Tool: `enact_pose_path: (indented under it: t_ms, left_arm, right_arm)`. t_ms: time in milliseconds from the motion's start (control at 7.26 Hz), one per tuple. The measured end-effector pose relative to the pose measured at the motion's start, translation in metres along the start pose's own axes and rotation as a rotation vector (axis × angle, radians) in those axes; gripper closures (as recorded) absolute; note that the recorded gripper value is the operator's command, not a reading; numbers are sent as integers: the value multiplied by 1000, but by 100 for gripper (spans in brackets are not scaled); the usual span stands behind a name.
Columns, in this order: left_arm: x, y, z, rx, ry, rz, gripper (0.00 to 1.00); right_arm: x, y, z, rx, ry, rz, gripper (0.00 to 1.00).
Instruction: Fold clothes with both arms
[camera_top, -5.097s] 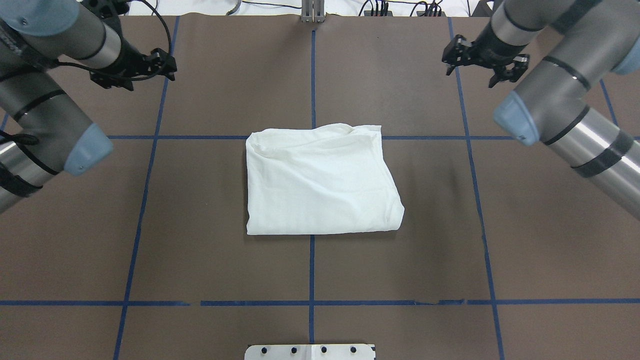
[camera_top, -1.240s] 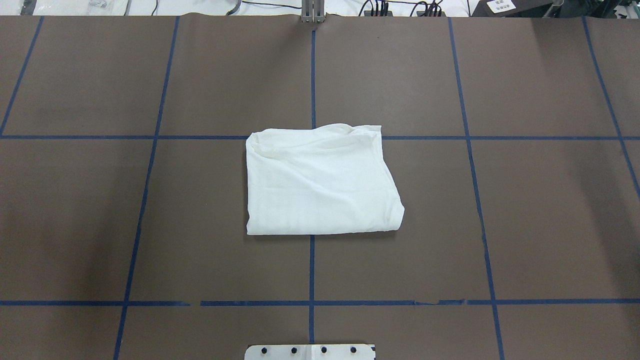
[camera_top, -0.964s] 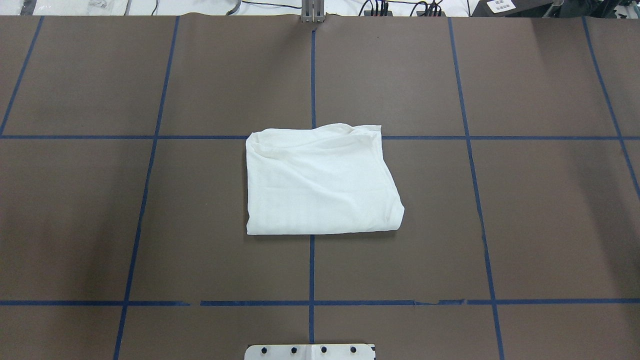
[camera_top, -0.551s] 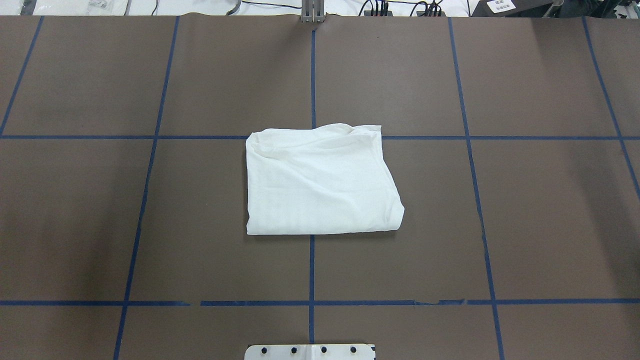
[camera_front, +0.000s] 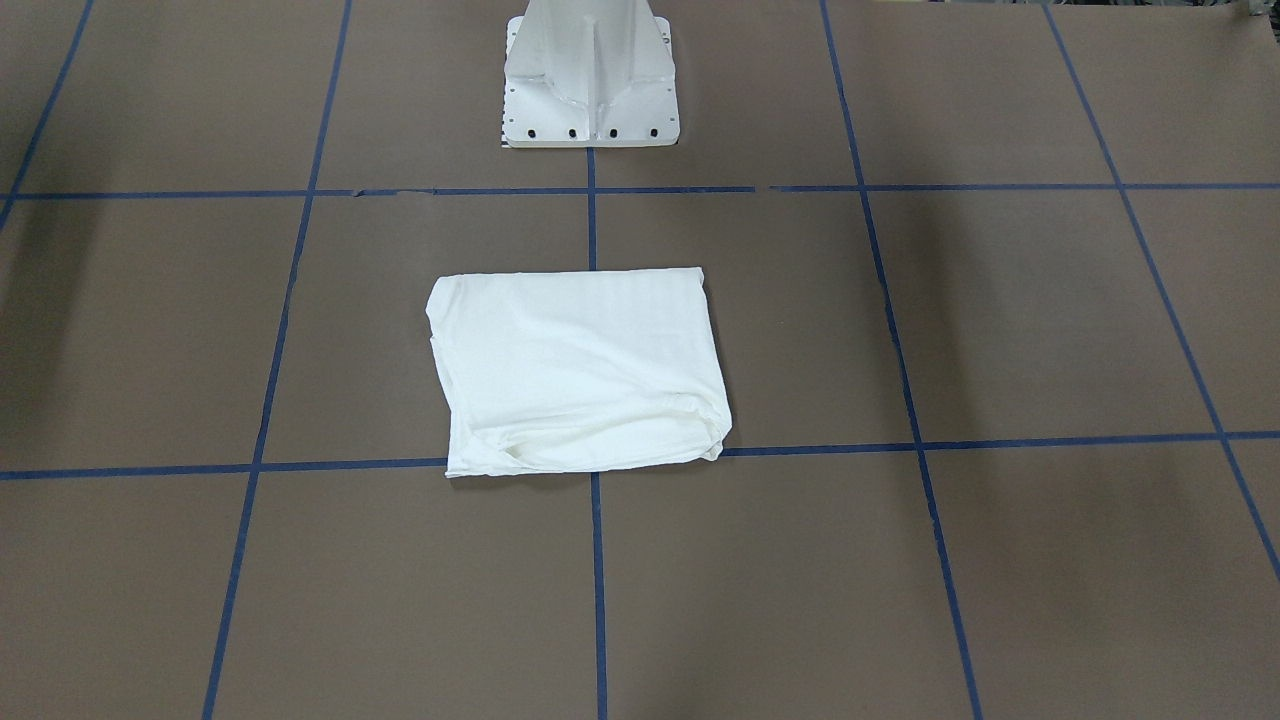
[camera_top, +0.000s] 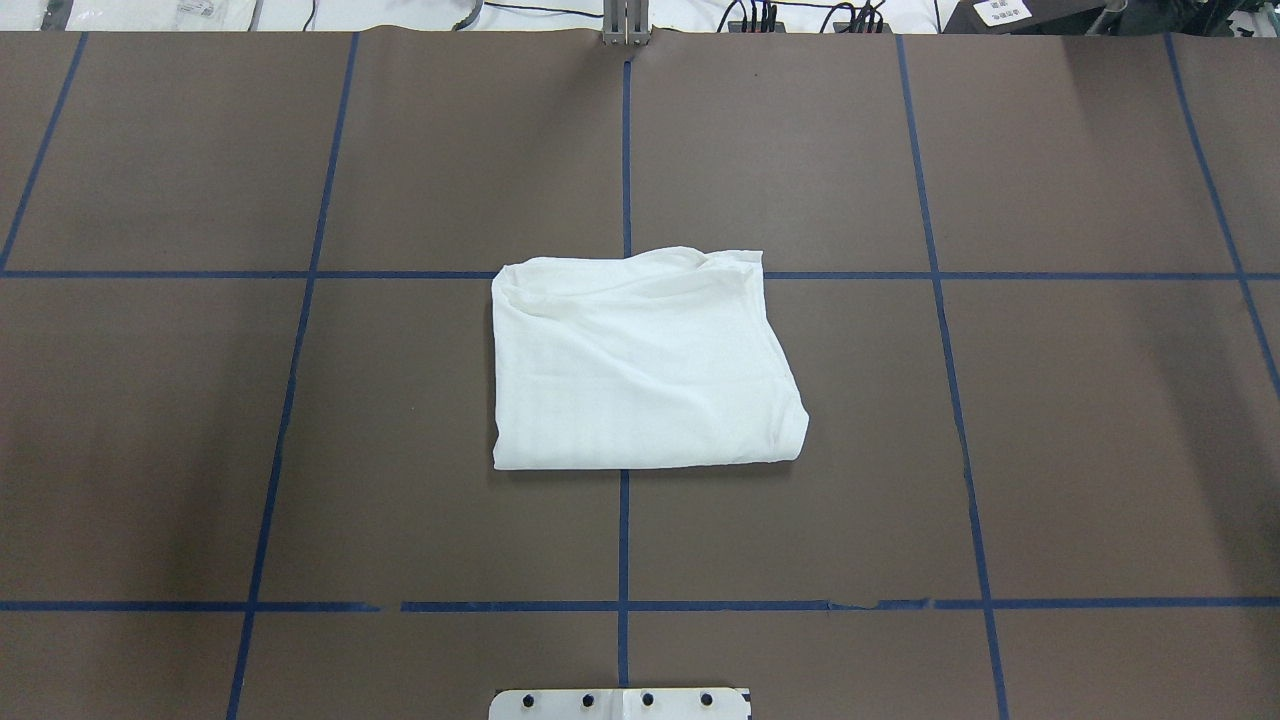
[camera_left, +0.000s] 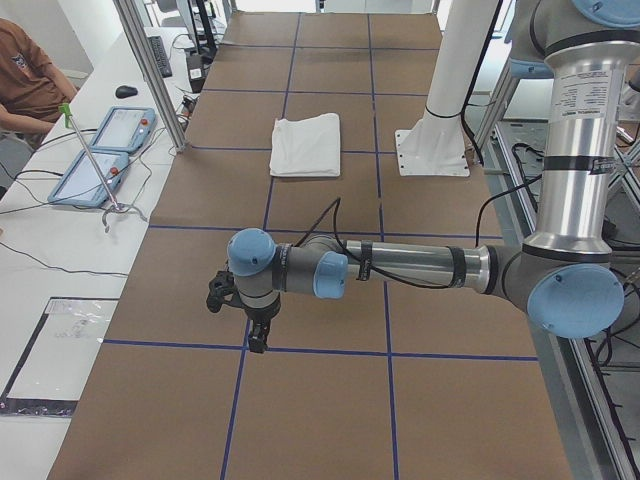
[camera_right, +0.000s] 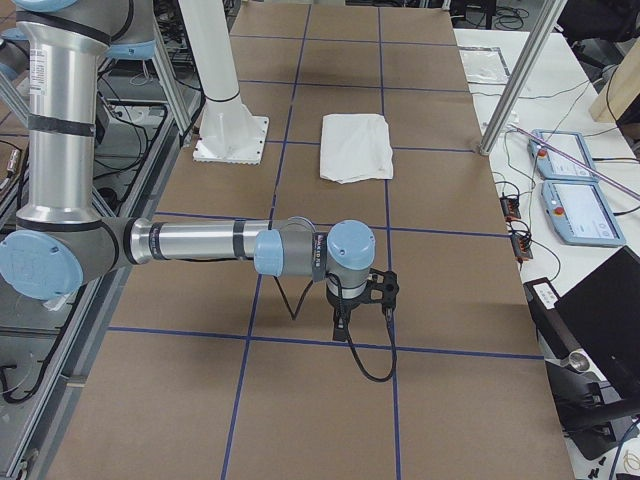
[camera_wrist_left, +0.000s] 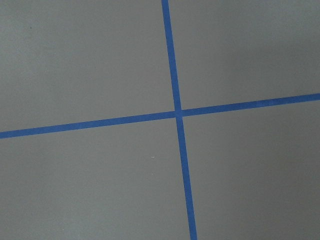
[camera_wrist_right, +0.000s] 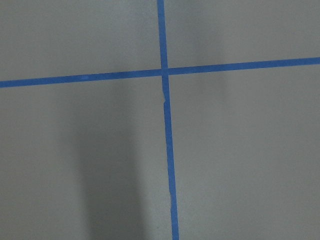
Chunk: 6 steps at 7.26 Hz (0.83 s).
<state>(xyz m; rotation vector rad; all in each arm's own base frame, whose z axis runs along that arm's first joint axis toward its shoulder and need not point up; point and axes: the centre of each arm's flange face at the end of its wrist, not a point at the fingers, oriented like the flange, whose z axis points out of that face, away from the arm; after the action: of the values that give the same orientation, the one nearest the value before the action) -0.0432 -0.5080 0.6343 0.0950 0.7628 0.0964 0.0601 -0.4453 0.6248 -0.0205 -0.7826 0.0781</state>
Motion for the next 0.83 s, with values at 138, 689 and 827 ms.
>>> enact_pose_path:
  t_ms: [138,689,827]
  left_arm:
    - [0,0,0,1,0,0,0]
    - [-1,-1,2,-2,0,-1,0]
    - [-1,0,2,-2,0,0,0]
  right_arm:
    - [0,0,0,1,-1,-1,0]
    - [-1,-1,0,1,2,-5,0]
    - [-1,-1,0,1,3,-7,0]
